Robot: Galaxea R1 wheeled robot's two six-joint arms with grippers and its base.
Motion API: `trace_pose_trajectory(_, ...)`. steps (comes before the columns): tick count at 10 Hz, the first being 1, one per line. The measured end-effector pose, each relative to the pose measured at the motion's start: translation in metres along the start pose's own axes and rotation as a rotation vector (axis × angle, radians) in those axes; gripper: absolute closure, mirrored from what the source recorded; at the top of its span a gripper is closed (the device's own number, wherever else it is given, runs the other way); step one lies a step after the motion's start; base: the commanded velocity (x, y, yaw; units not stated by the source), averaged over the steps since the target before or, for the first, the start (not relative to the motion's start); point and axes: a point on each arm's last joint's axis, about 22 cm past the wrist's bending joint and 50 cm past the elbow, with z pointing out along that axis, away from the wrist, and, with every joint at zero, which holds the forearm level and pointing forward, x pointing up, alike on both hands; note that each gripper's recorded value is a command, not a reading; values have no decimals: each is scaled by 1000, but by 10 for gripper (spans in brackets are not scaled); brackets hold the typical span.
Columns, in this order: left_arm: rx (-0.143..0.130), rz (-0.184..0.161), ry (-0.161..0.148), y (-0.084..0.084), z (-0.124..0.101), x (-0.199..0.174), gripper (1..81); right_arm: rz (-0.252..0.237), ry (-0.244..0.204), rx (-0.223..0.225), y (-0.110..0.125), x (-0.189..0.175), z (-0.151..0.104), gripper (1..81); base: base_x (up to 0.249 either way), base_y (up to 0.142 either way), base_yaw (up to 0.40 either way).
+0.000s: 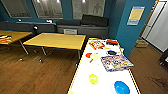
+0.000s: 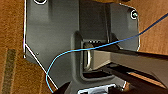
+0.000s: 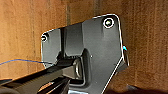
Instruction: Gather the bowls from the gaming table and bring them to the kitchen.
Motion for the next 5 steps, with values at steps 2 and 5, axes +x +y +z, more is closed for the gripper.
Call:
trace_pose_trajectory(2, -8, -1, 0, 7, 2, 0, 10, 22, 35, 16, 2, 17, -38, 10, 0, 0, 0)
trace_pose_trajectory(5, -25, -1, 0, 20, 7, 0, 10, 58, 113, 32, 0, 59, -92, 10, 0, 0, 0)
